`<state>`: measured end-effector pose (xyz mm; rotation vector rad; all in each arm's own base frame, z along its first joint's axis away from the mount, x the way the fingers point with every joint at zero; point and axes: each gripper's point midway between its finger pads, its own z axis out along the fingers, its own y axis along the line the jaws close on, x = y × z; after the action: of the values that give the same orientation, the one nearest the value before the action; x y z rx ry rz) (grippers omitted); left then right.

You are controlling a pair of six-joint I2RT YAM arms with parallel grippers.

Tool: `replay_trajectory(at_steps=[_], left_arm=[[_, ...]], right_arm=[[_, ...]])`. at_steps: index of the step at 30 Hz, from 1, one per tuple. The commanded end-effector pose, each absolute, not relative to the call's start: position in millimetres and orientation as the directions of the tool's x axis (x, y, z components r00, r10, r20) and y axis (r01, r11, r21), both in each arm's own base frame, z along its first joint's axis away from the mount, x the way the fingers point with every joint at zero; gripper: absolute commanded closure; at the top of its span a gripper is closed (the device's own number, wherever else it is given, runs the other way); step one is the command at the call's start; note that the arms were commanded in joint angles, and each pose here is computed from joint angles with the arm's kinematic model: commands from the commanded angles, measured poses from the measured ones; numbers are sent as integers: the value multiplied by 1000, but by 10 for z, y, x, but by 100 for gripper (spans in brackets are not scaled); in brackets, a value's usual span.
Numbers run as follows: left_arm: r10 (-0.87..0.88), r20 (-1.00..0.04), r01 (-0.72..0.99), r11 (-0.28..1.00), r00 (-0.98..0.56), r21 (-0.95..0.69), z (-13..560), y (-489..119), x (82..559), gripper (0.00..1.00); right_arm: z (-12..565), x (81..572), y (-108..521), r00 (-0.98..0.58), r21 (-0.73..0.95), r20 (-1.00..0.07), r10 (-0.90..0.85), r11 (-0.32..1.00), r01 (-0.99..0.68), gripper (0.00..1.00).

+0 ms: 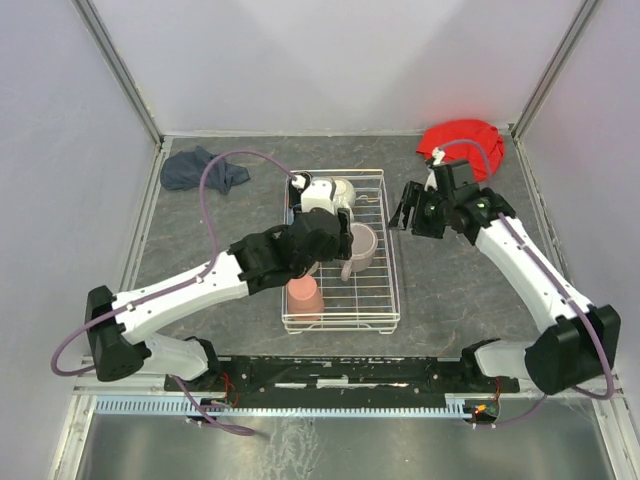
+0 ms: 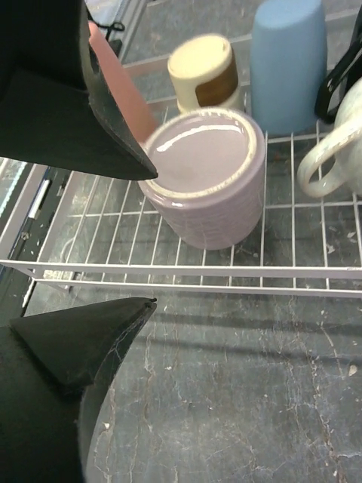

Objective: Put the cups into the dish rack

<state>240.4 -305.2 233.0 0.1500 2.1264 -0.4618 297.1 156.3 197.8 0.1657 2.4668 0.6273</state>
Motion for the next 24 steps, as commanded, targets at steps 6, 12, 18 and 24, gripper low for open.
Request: replay_trajectory(at_steps=[6, 12, 18, 24], left_arm=[[-249, -820, 66, 942, -515, -328, 2948, -2342, 2768, 29], [-319, -792, -99, 944, -520, -315, 2810, -1556, 3048, 26], [-353, -736, -165, 934, -578, -318, 2478, -1344, 3177, 25], [-387, -711, -164, 917, -587, -364, 2358, -1363, 3255, 25]], right_arm=[[1696, 3304, 1560, -812, 326, -562, 157, 944, -43, 34], [1544, 3460, 1603, -826, 301, -547, 134, 953, -45, 35], [1476, 3673, 1697, -830, 288, -545, 119, 956, -52, 40], [1347, 3897, 1737, -829, 234, -546, 118, 972, -16, 52]])
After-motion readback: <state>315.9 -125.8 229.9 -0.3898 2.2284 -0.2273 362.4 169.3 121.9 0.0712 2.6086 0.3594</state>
